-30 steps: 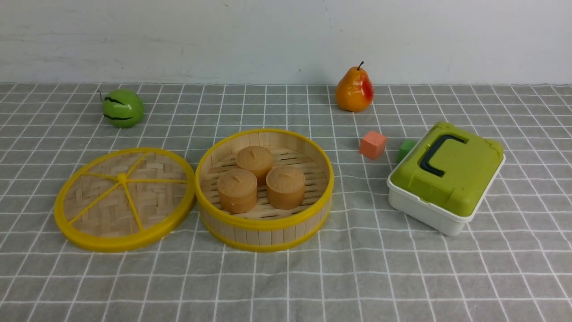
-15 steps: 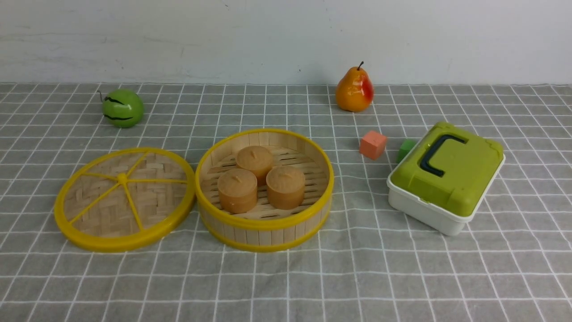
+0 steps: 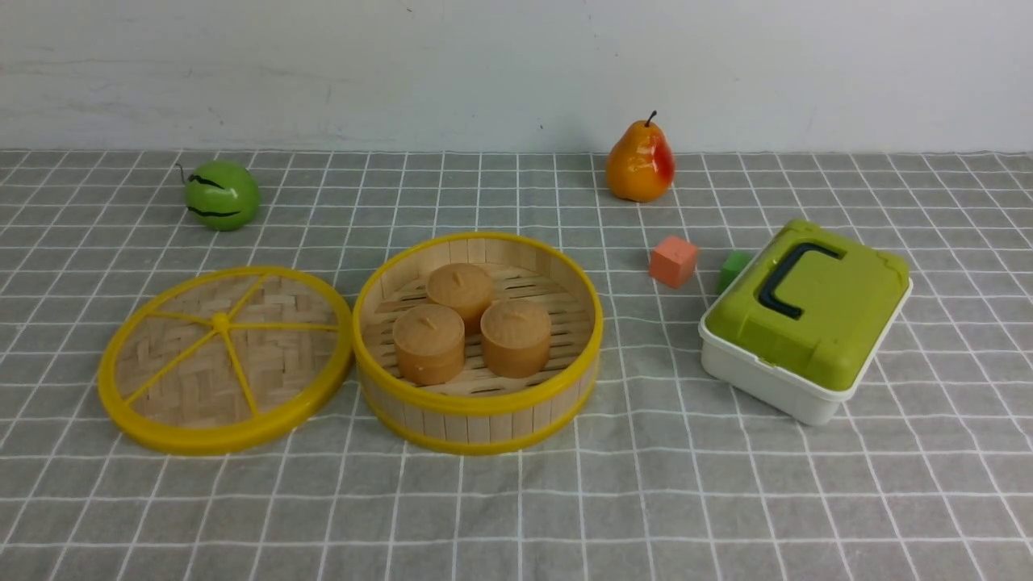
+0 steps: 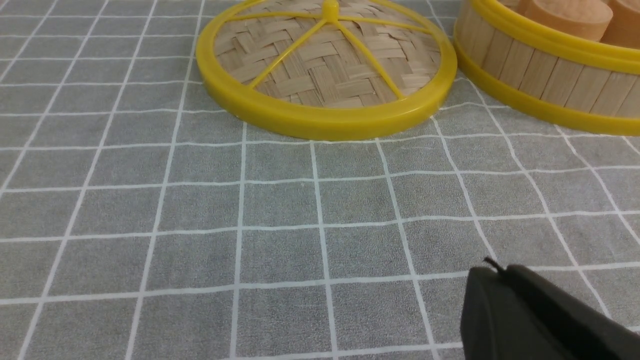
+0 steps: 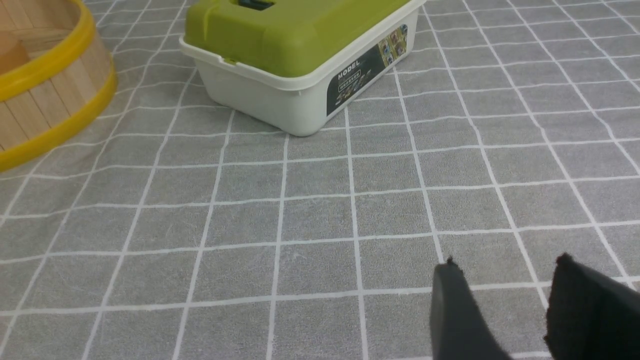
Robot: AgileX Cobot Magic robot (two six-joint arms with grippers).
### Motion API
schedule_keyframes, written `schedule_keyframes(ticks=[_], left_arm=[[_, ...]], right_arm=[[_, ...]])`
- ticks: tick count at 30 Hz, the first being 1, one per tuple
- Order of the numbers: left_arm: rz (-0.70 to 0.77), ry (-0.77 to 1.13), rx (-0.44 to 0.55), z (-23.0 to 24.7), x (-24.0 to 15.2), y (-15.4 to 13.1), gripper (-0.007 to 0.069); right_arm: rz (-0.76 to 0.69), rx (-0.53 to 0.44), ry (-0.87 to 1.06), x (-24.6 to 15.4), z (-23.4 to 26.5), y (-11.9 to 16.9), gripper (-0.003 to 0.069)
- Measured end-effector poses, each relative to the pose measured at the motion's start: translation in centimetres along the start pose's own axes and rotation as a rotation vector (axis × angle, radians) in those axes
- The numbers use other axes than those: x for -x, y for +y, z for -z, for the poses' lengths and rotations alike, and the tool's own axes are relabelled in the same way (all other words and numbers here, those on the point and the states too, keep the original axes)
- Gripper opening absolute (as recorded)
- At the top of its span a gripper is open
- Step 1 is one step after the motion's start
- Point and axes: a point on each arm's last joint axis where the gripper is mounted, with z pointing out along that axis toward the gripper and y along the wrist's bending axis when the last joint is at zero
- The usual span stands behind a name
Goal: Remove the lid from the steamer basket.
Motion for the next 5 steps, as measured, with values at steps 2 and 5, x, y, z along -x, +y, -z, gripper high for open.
schedule_keyframes(ticks=[2,5], left_arm=[[0.0,0.0,0.0,0.0,0.0,0.0,0.002],[0.0,0.0,0.0,0.0,0.0,0.0,0.0022]], right_arm=[[0.0,0.0,0.0,0.0,0.0,0.0,0.0243],[0.0,0.0,0.0,0.0,0.0,0.0,0.0243]])
